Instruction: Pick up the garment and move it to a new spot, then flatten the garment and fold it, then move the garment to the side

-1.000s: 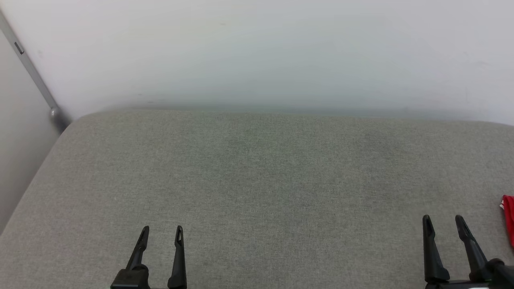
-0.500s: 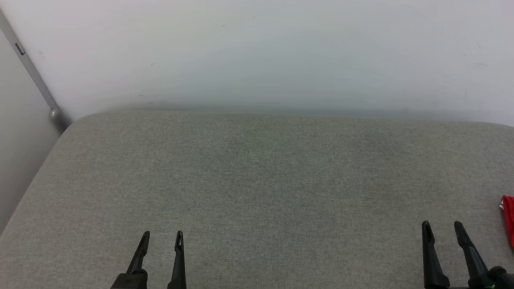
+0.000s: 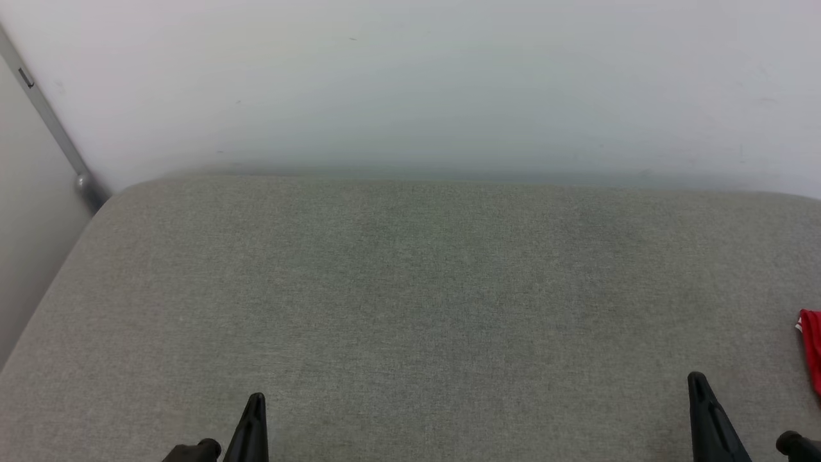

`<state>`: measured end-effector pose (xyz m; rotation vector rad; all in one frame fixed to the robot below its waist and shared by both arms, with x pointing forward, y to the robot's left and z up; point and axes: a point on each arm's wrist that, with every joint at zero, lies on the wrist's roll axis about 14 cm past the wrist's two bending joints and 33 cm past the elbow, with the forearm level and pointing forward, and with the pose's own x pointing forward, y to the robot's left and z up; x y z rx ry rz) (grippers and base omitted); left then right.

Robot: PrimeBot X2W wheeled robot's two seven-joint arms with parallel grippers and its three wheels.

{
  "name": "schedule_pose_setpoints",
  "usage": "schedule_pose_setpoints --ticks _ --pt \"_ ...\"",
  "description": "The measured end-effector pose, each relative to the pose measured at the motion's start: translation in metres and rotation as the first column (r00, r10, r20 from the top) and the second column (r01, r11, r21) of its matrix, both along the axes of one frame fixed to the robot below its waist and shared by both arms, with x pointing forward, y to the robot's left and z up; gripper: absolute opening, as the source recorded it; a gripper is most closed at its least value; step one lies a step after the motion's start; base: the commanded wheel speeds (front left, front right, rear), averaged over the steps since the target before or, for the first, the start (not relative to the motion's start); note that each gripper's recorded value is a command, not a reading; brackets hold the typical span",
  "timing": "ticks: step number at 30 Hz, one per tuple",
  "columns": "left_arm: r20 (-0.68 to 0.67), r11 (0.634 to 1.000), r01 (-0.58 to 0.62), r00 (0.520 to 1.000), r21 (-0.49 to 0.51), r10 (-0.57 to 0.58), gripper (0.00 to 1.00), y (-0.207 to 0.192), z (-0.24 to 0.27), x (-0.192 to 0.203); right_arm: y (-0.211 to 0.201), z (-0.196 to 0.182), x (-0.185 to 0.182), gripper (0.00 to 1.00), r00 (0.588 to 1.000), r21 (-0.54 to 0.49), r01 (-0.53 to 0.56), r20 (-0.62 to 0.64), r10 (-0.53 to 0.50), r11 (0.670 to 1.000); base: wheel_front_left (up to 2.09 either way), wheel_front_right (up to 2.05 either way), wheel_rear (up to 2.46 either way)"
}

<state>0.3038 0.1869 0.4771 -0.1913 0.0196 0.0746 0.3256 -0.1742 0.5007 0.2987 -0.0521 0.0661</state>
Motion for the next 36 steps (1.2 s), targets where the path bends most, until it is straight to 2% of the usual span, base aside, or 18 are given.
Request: schedule_pose_setpoints --ticks 4,5,16,23,36 --pt "-0.006 0.997 -0.010 1.000 -0.077 0.010 0.00 0.003 -0.001 0.004 -0.002 0.001 0.005 0.00 1.000 0.071 0.009 -0.006 -0.008 0.997 0.00 0.00 0.00" --pt "-0.007 0.991 -0.017 1.000 -0.133 0.016 0.00 0.005 0.000 0.008 -0.003 0.000 0.007 0.00 1.000 0.123 0.016 -0.016 -0.014 0.992 0.00 0.00 0.00" --pt "-0.023 0.947 -0.037 0.999 -0.318 0.031 0.00 0.010 -0.001 0.018 -0.007 -0.001 0.016 0.00 0.999 0.296 0.037 -0.043 -0.025 0.954 0.00 0.00 0.00" --pt "-0.023 0.900 -0.040 0.999 -0.434 0.033 0.00 0.011 0.000 0.025 -0.010 -0.002 0.022 0.00 0.998 0.403 0.050 -0.063 -0.027 0.914 0.00 0.00 0.00" --pt "-0.022 0.808 -0.042 0.999 -0.588 0.036 0.00 0.015 0.003 0.036 -0.013 -0.005 0.029 0.00 0.996 0.549 0.069 -0.090 -0.023 0.833 0.00 0.00 0.00"
